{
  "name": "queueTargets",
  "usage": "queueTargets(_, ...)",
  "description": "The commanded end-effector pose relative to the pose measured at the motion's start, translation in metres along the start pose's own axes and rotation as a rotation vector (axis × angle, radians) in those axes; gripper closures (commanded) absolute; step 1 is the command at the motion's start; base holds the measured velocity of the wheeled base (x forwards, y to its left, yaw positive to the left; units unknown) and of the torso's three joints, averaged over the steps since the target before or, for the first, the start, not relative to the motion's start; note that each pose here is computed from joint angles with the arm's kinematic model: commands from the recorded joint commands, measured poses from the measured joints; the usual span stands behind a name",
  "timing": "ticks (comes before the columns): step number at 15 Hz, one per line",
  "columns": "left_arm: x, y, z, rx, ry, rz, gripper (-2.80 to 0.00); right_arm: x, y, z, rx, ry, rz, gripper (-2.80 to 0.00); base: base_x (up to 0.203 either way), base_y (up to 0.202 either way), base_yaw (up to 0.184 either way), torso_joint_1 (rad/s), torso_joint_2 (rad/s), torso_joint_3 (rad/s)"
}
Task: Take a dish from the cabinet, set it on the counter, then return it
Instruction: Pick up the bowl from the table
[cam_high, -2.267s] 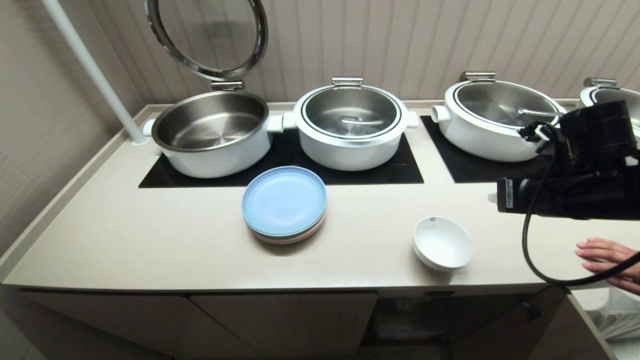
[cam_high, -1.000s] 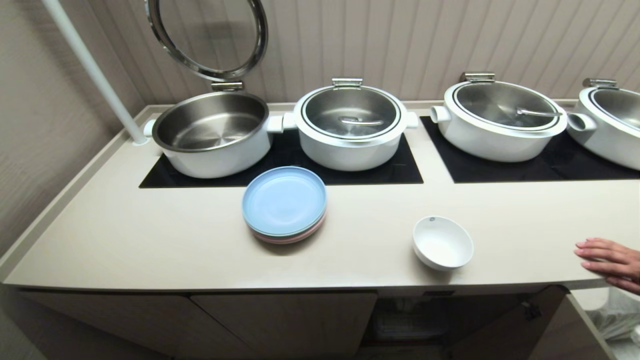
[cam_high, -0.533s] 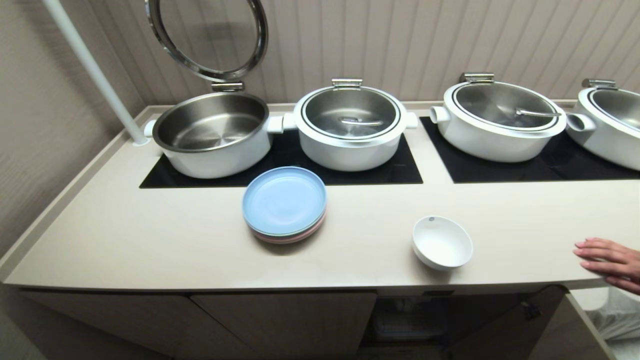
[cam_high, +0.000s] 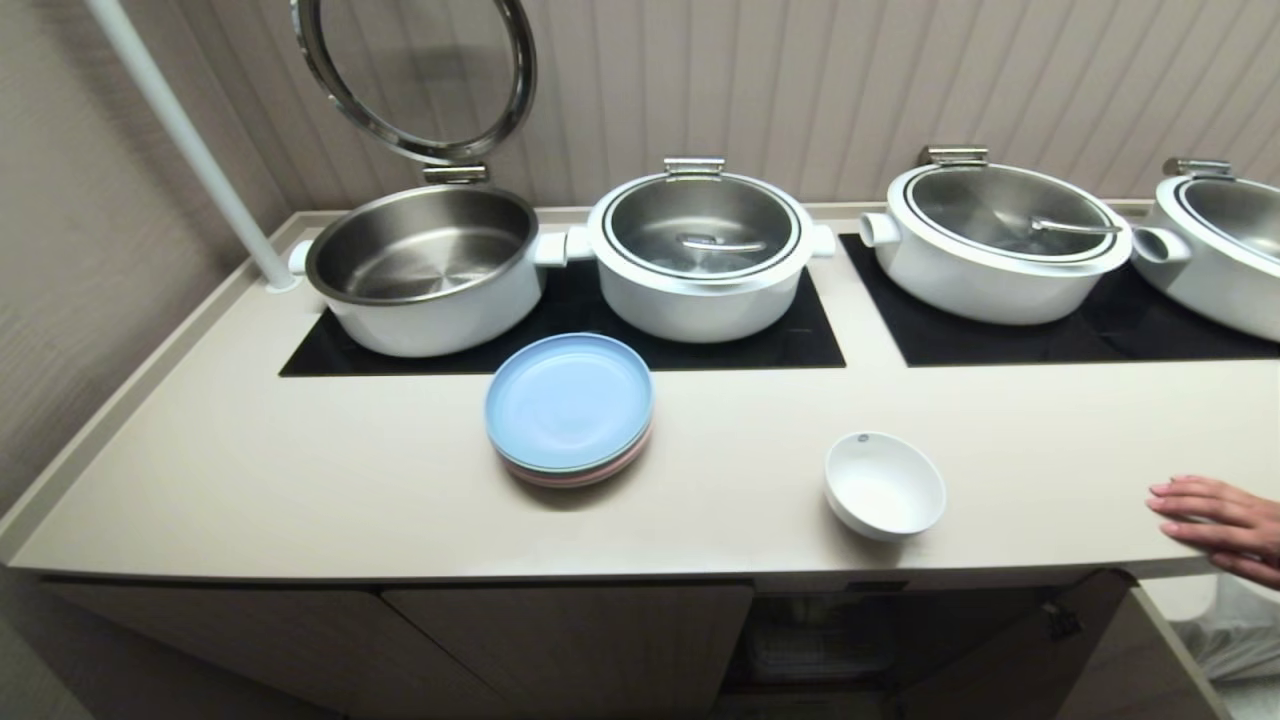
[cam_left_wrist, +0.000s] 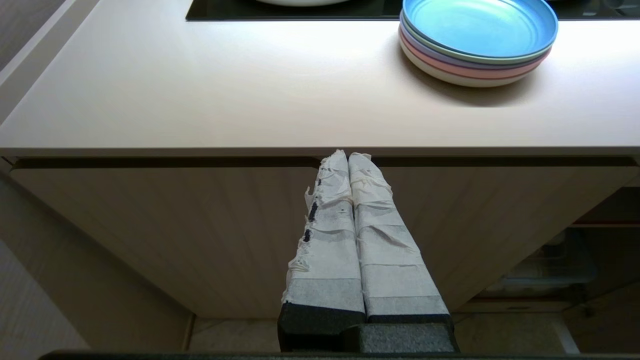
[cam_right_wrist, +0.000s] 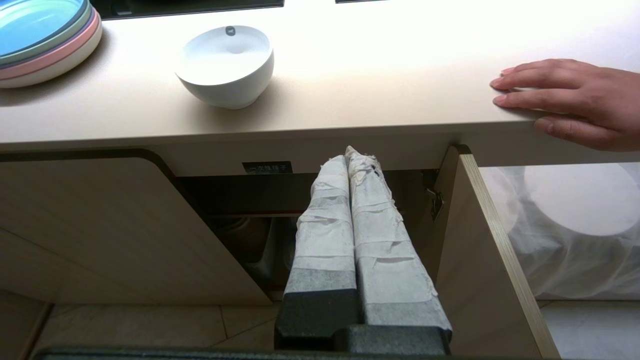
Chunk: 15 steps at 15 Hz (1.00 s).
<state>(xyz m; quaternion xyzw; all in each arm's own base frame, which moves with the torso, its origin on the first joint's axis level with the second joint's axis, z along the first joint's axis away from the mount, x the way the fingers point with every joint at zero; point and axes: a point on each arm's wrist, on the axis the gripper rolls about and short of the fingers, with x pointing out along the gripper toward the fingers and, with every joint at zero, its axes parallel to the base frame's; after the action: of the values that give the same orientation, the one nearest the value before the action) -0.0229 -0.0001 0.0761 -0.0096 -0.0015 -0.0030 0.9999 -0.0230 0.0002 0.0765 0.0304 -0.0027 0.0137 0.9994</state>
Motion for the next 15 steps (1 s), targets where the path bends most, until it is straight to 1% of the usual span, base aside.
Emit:
queueTargets(1,0.0,0.0,0.0,-0.001,0.0,0.0,0.0,0.0,0.0,0.0003,0.001,-0.001,0.001,0.0,0.0,0.0,0.0,0.0,0.0,0.0)
queueTargets(15,0.0,0.0,0.0,-0.001,0.0,-0.001,0.0,0.0,0.0,0.0005,-0.002,-0.003,-0.001,0.0,0.0,0.0,0.0,0.0,0.0,0.0)
